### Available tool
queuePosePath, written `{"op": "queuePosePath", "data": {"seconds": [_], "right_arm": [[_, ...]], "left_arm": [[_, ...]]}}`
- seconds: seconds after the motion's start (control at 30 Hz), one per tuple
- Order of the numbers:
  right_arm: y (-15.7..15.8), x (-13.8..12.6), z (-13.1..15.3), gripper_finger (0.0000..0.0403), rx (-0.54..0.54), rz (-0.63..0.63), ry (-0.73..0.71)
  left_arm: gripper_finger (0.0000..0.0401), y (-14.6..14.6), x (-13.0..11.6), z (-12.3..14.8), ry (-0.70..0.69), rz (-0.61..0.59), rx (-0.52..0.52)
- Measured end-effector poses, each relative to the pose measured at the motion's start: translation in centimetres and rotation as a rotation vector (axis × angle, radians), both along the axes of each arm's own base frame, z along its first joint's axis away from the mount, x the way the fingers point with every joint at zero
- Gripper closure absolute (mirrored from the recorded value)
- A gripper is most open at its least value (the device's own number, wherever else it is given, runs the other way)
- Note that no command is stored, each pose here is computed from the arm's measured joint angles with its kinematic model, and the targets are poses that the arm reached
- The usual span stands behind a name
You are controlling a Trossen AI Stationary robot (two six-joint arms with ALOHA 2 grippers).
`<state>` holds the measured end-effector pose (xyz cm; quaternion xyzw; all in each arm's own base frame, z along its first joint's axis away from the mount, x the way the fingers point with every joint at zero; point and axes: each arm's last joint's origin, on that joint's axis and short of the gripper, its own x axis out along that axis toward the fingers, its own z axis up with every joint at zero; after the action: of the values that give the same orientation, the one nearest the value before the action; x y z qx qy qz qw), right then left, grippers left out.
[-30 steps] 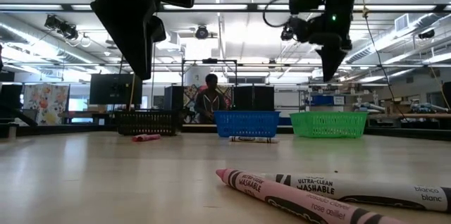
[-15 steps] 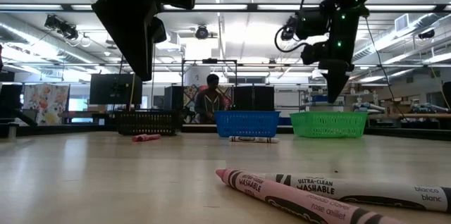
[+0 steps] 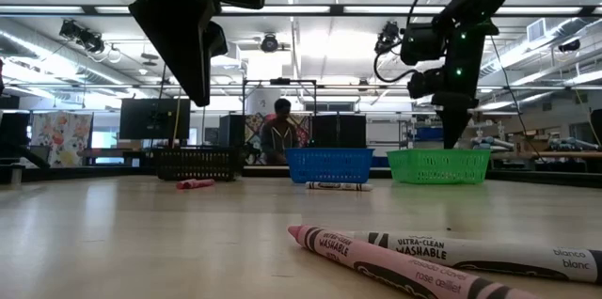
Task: Sort crayons
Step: Put the white crayon into the green bin, then put the red crayon into the blue bin
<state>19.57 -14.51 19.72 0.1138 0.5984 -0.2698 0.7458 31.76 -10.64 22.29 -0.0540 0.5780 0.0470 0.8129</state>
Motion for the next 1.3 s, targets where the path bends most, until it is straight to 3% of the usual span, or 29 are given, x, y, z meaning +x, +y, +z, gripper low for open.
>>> {"op": "queuePosePath", "data": {"seconds": [0.37,0.9,1.1,1.3], "right_arm": [[0.1,-0.4,-0.7,0.0382,0.009,-0.018,0.006],[0.1,-0.1,-0.7,0.0306,0.024,-0.039,-0.034],[0.0,0.2,-0.6,0.0305,0.061,-0.157,-0.113],[-0.4,0.9,-0.3,0.0306,0.016,-0.128,-0.196]], "left_arm": [[0.028,0.8,0.3,0.0,-0.007,0.023,-0.001],[0.028,1.6,0.6,0.0,-0.007,0.049,-0.001],[0.028,1.6,0.5,0.0,-0.007,0.052,-0.003],[0.028,1.2,0.4,0.0,-0.005,0.044,-0.004]]}}
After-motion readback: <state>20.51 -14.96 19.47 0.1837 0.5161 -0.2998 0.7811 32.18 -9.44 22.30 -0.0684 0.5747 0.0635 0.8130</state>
